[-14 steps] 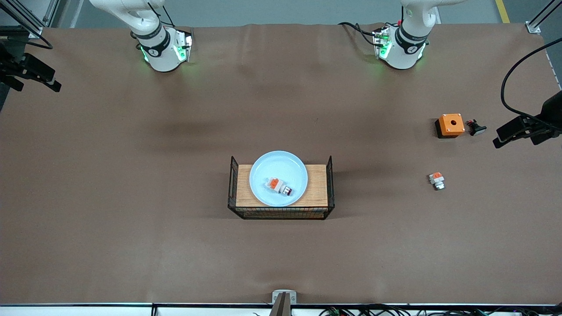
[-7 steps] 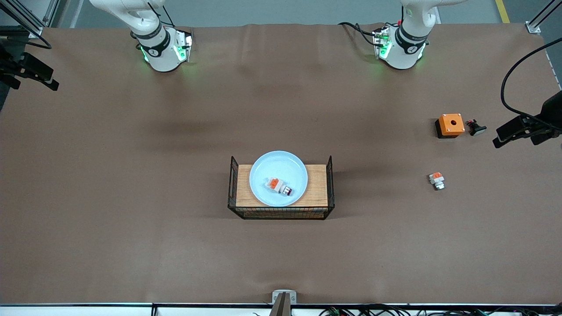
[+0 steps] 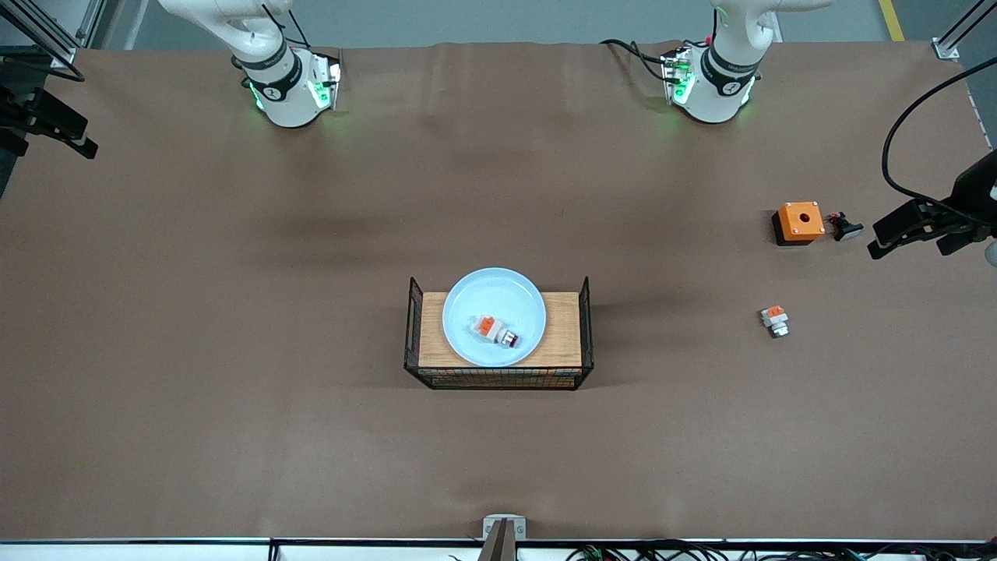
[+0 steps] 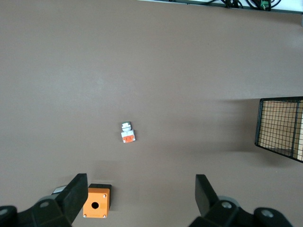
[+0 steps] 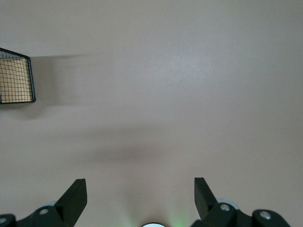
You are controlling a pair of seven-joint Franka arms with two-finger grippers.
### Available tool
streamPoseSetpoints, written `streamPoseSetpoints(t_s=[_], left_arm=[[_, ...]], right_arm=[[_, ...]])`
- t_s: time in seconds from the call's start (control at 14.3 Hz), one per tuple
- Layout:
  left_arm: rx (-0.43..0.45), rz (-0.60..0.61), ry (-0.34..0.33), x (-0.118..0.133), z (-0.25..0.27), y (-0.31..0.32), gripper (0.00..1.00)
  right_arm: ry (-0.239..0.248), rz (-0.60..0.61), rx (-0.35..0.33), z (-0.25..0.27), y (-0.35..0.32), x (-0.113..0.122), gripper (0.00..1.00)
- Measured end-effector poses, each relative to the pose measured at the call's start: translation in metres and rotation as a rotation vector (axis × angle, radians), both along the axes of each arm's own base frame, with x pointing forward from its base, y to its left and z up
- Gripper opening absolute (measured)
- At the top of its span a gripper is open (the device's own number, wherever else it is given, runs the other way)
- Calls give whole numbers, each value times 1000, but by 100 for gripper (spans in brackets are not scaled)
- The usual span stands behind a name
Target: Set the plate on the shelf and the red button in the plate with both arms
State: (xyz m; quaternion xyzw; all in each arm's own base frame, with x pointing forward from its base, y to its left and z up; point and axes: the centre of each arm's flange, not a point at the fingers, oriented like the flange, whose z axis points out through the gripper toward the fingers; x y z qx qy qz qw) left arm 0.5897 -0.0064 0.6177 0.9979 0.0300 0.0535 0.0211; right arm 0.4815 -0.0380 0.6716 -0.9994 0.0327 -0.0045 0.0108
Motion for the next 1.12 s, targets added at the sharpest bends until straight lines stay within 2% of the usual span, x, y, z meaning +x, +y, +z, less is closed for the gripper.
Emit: streamPoseSetpoints(t_s=[0.35,1.12], left_arm=[[0,2,-19,-6,11,1,100],[0,-10,-20,-6,12,-6,100]], right_arm=[[38,1,2,-4,0,-3,100],[50,0,3,-5,0,-4,100]])
